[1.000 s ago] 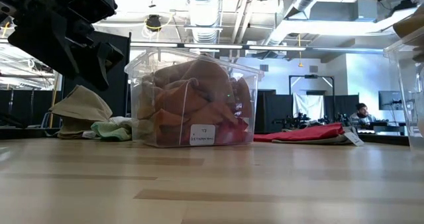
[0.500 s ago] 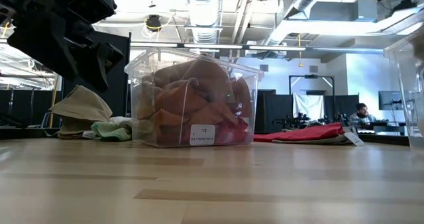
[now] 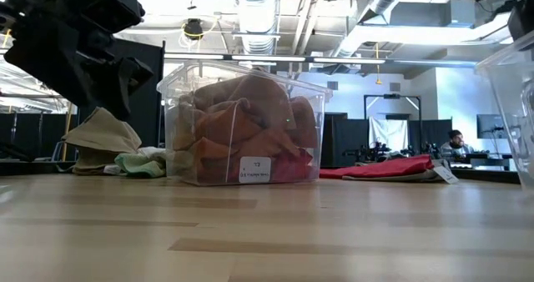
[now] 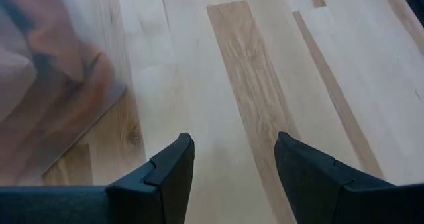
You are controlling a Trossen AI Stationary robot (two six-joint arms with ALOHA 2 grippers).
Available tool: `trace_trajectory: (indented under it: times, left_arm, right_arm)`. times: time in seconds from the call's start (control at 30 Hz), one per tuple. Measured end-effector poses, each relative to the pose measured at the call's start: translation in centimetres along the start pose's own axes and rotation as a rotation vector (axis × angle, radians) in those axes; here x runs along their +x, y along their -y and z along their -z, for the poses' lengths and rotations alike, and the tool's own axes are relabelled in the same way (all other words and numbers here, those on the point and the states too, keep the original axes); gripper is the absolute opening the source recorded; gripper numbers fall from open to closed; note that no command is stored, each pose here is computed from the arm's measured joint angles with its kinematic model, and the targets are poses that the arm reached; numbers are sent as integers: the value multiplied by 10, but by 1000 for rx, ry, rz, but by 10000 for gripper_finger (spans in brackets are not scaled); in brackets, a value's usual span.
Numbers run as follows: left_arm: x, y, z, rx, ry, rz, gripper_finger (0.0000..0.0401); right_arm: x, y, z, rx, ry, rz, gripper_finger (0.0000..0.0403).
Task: Sort towels by color in basket
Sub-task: Put the brown towel into the bottom transparent bin
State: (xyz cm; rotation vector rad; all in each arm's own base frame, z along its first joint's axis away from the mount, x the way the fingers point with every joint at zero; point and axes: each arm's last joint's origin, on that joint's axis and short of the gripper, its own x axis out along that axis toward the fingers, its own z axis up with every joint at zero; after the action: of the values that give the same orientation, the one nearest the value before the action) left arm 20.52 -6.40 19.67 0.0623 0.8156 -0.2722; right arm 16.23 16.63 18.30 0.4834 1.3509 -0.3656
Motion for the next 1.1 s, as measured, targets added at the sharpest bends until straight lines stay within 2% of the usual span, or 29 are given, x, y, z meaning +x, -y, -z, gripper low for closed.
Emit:
trace_trajectory:
  times: [0.2, 0.43, 0.6, 0.77, 0.9, 1.03, 1.1]
  left_arm:
    - [-1, 0, -2, -2, 0, 0, 199]
    - [-11, 1, -16, 10, -24, -1, 199]
    - [-26, 1, -28, 29, -78, -34, 199]
    - [-53, -2, -37, 46, -109, -172, 199]
    - [-76, -7, -32, 40, -116, -340, 199]
    - [-97, -16, -23, -45, -106, -578, 199]
    - [-105, -23, -19, -107, -100, -656, 199]
  right_arm:
    - [-10, 0, -2, -8, -33, -39, 154]
    - [-49, 5, -13, 29, -22, -143, 154]
    - [-75, 7, -19, 6, 14, -199, 154]
    - [-101, 8, -26, -48, 106, -239, 154]
    - [-120, 6, -32, -116, 222, -249, 154]
    - [-134, 4, -37, -179, 331, -246, 154]
    - [-138, 3, -39, -203, 383, -233, 154]
